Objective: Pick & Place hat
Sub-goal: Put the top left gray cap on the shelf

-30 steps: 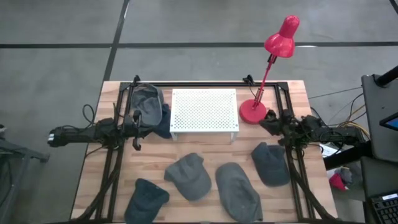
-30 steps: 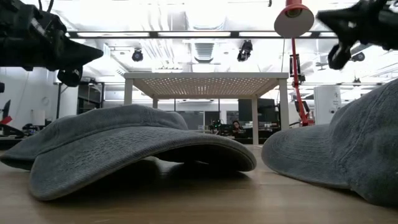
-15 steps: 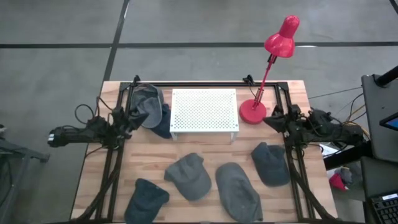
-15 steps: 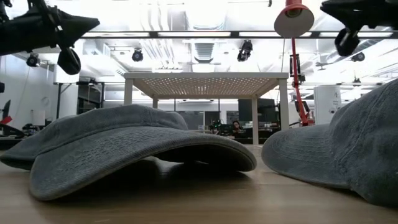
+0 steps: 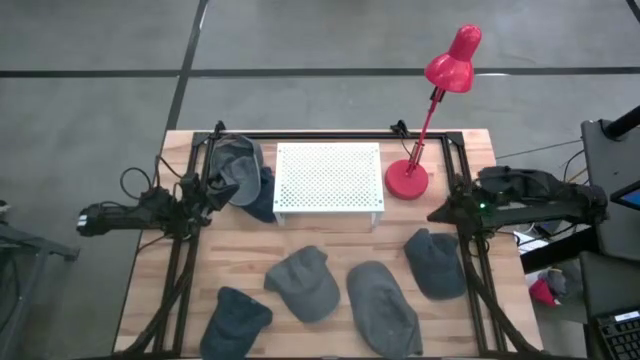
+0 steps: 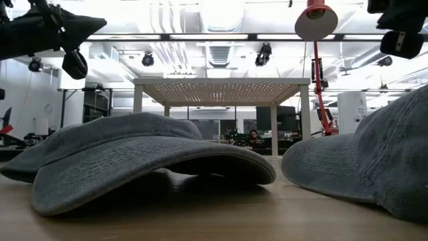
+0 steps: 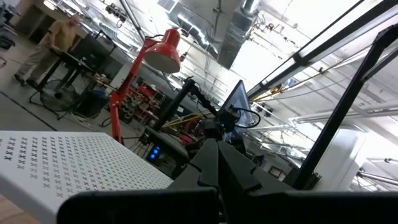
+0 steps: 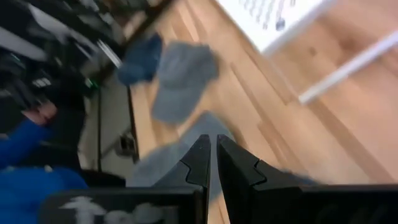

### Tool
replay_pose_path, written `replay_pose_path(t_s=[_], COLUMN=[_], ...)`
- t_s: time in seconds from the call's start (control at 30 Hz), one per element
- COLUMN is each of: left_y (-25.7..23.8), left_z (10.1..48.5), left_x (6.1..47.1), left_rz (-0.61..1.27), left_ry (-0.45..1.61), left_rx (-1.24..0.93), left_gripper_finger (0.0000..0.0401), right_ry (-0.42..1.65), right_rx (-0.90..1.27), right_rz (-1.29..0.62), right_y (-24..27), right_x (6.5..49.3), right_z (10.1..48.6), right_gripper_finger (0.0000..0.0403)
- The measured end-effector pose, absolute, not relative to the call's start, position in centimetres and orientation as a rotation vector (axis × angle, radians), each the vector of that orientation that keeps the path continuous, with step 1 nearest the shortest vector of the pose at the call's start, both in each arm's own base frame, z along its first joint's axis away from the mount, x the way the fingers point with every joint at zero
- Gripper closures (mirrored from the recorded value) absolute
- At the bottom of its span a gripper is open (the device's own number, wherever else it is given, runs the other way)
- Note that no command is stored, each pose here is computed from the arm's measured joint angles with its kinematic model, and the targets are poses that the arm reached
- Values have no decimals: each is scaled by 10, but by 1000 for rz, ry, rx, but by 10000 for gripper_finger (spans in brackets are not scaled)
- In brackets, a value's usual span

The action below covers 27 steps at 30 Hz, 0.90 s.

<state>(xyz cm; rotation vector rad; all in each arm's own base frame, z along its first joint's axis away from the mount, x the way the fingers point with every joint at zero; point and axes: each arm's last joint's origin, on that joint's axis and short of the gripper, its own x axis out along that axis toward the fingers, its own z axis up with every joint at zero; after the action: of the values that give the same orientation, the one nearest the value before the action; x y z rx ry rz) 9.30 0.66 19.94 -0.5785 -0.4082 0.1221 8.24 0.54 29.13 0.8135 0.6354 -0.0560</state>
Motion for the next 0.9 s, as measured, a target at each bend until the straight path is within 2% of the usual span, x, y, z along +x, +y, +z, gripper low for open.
replay_pose_path(t_s=[0.1,0.23,0.4,0.67,0.9], left_y=[6,6,5,5,5], left_z=[203,226,250,277,289], left_x=[93,86,77,70,91], left_rz=[127,99,114,157,197], left_ry=[-384,-408,-342,-157,16], left_rx=[-559,-495,-437,-428,-471], left_gripper_finger=[401,401,401,401,401], right_ry=[704,758,814,852,856], right_rx=[781,730,725,726,726], right_rz=[-47,-44,-63,-78,-80], right_y=[6,6,6,6,6], right_x=[95,108,118,125,126], right_z=[293,292,287,282,282], right_gripper_finger=[376,376,376,376,376])
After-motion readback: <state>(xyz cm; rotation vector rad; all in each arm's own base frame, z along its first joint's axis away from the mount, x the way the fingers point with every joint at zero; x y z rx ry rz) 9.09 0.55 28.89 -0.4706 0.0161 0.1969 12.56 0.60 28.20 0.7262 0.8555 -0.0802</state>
